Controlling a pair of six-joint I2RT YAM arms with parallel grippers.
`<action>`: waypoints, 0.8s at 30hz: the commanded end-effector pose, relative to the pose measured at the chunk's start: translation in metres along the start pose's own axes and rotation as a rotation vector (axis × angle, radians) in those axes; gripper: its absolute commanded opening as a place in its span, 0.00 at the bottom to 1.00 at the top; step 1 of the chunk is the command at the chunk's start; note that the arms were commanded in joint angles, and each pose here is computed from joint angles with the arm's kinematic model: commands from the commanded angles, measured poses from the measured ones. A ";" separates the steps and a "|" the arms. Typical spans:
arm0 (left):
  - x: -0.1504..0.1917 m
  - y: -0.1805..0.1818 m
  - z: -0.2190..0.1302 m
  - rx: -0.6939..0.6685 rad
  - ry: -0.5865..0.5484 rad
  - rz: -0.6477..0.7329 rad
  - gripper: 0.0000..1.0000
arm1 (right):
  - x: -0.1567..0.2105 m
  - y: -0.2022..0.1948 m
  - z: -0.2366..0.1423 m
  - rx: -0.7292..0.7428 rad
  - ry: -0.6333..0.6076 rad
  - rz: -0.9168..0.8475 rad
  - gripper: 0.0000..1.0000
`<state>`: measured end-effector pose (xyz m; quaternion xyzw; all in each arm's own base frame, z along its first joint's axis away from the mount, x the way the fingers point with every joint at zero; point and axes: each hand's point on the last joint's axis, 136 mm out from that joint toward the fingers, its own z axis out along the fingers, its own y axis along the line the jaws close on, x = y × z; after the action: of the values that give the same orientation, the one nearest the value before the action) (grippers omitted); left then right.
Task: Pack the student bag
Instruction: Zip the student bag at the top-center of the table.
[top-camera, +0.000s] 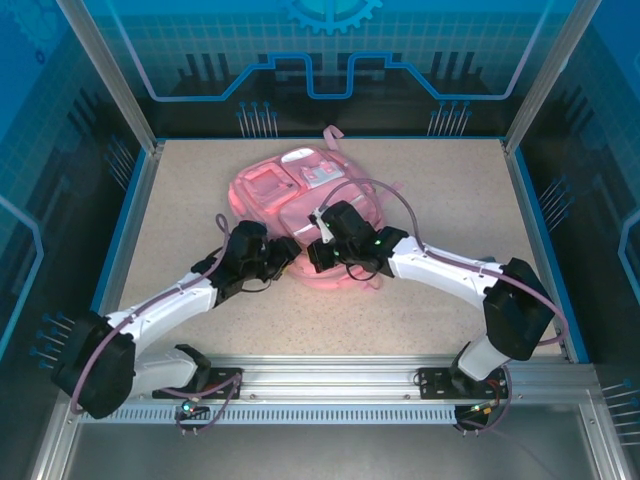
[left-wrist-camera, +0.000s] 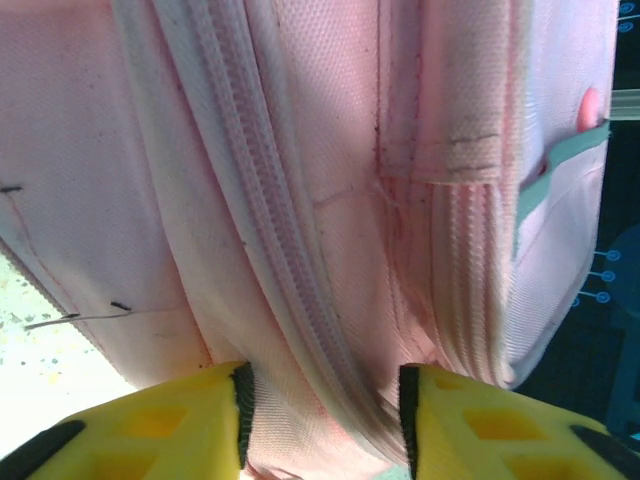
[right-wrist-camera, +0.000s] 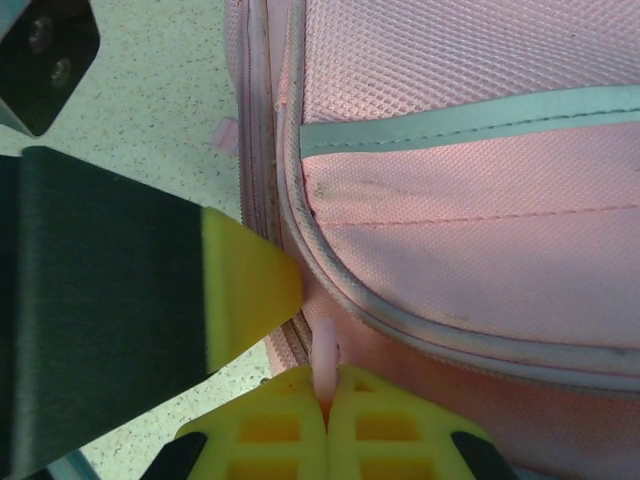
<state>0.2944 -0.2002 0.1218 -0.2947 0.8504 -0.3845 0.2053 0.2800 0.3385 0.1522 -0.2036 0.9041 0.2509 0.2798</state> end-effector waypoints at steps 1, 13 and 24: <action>-0.010 -0.010 0.005 0.021 -0.044 0.022 0.32 | -0.003 0.004 -0.011 0.055 -0.043 -0.014 0.00; -0.024 0.024 -0.010 -0.114 -0.100 0.082 0.00 | 0.012 -0.120 -0.061 0.567 -0.071 0.066 0.00; -0.039 0.048 -0.038 -0.205 -0.105 0.109 0.08 | -0.028 -0.127 -0.042 0.338 -0.063 0.021 0.00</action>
<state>0.2919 -0.1579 0.1188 -0.2819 0.8714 -0.3273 0.2325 0.3395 0.2039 0.1453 -0.0851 0.9362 0.0810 0.3312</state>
